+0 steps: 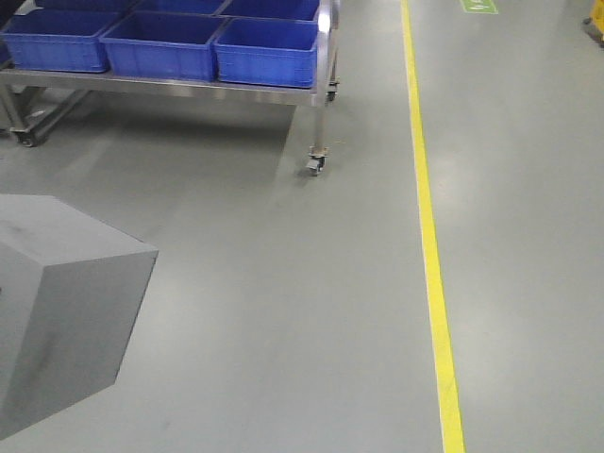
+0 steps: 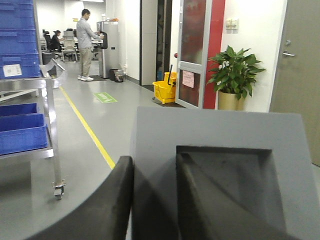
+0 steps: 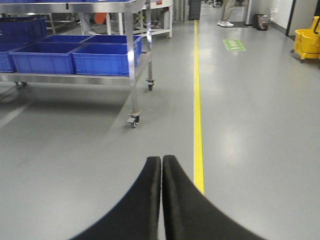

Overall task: Sort gray base to blue bin
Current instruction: 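Hold the block in the left gripper while the base turns away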

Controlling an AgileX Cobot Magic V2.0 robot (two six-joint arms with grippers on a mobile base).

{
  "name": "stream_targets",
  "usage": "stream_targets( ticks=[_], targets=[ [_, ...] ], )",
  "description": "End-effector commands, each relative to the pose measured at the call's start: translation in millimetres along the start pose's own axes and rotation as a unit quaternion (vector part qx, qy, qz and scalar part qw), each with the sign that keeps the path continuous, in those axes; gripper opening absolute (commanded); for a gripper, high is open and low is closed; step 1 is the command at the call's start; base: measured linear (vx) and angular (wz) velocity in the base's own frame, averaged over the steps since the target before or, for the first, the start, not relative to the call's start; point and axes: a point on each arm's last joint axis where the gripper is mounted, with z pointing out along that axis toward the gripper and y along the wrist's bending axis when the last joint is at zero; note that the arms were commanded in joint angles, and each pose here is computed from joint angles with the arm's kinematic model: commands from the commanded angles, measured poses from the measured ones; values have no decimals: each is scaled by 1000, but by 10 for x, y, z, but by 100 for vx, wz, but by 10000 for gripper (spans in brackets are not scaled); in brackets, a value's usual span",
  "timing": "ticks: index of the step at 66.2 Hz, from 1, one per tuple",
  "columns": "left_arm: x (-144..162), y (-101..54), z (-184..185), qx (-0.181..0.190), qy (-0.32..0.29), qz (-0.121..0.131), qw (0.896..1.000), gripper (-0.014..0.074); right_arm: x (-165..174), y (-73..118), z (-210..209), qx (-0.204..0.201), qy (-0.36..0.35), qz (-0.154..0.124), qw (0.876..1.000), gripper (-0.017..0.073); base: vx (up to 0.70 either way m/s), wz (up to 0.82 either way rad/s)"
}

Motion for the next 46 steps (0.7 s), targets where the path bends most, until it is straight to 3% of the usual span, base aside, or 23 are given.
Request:
stream_targets(
  ticks=[1, 46],
  targets=[
    [-183, -6, -19, 0, -63, -9, 998, -6, -50, -2, 13, 2, -26, -10, 1000, -5, 16, -25],
    [-183, -6, -19, 0, -63, -9, 998, -6, -50, -2, 13, 2, -26, -10, 1000, -5, 25, -4]
  ],
)
